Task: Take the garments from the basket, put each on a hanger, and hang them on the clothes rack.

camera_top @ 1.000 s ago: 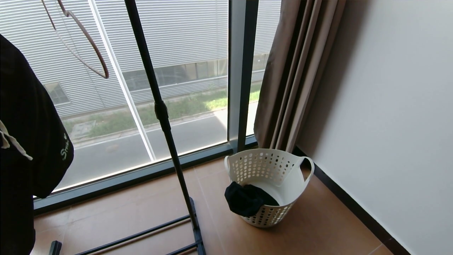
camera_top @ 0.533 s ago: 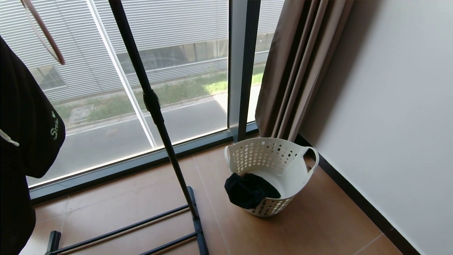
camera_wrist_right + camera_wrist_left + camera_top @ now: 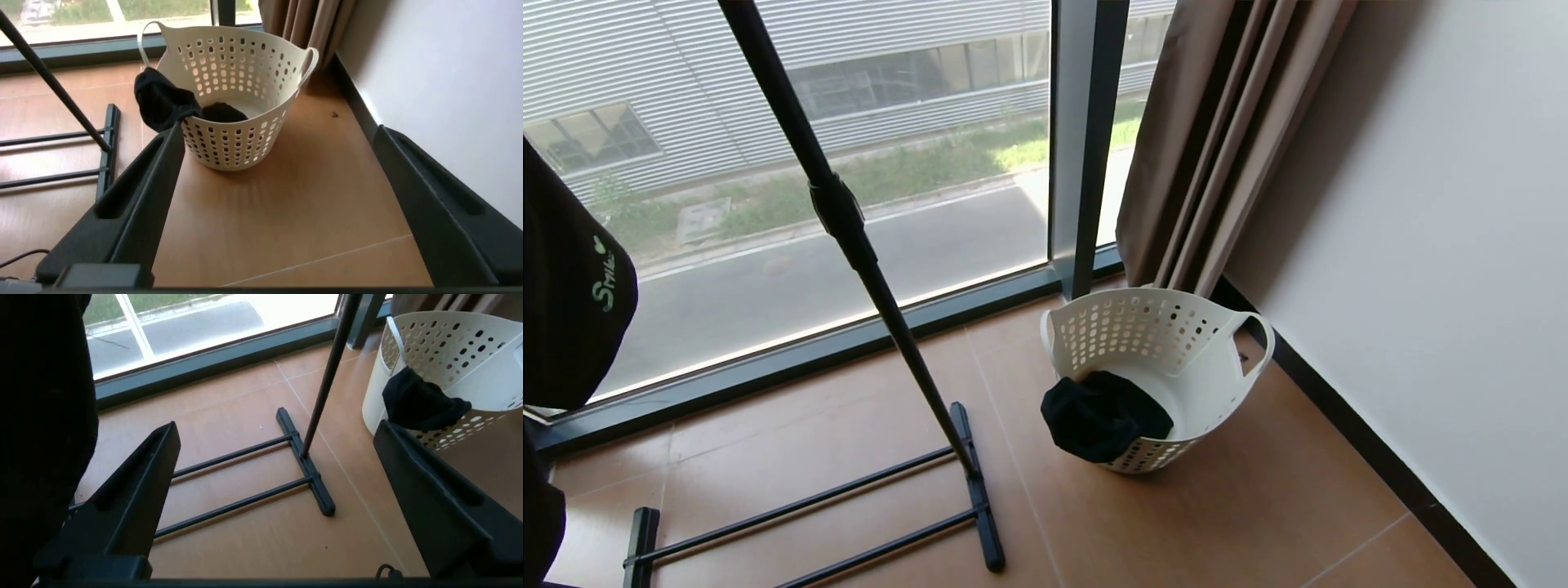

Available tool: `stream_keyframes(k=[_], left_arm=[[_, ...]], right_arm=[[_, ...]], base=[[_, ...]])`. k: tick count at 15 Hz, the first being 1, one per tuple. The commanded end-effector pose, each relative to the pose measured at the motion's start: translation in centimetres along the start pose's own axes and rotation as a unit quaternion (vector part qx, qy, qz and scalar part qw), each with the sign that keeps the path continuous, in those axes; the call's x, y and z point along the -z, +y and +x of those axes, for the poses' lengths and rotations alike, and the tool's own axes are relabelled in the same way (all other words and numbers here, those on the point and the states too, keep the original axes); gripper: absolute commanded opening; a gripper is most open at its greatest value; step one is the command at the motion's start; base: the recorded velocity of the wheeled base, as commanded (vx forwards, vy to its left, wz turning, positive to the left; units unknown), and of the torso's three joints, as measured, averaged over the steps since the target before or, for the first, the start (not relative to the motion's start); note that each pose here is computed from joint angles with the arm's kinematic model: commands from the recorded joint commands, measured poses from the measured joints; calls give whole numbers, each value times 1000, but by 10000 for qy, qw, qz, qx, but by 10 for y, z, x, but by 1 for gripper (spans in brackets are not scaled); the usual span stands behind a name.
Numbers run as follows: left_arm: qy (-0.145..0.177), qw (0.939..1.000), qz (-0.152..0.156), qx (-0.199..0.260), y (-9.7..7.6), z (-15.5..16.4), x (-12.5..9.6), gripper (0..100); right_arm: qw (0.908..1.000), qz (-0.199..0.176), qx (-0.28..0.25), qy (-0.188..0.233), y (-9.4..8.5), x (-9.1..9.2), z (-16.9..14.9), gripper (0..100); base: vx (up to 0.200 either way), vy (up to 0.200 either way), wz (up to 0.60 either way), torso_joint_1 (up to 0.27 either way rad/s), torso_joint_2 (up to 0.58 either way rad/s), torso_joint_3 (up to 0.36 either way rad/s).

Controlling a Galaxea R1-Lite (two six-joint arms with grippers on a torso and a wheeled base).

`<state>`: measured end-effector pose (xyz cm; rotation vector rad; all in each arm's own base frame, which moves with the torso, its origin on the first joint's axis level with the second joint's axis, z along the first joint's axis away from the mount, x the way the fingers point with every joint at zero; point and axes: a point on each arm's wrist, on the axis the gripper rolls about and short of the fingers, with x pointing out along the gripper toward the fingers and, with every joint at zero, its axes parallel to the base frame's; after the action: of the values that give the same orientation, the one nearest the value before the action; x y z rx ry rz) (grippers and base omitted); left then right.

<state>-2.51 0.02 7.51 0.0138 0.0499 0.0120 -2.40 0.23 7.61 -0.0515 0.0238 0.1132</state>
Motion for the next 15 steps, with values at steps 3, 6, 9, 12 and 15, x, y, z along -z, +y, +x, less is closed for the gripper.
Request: stream_keyframes(k=[3, 6, 9, 12, 15], left_arm=[[4, 10000, 1, -15, 0, 0, 0, 100], [4, 10000, 1, 0, 0, 0, 0, 100], [4, 10000, 1, -7, 0, 0, 0, 100], [4, 10000, 1, -7, 0, 0, 0, 100], [4, 10000, 1, 0, 0, 0, 0, 100]], right_arm=[[10000, -4, -5, -4, 0, 0, 0, 100], [10000, -3, -5, 4, 0, 0, 0, 100], [10000, -3, -5, 4, 0, 0, 0, 100], [10000, -3, -5, 4, 0, 0, 0, 100], [10000, -3, -5, 4, 0, 0, 0, 100]], base=[[0, 0, 0, -1, 1, -198], [0, 0, 0, 6, 1, -196], [0, 0, 0, 7, -2, -194], [0, 0, 0, 1, -1, -198], [0, 0, 0, 2, 4, -191]])
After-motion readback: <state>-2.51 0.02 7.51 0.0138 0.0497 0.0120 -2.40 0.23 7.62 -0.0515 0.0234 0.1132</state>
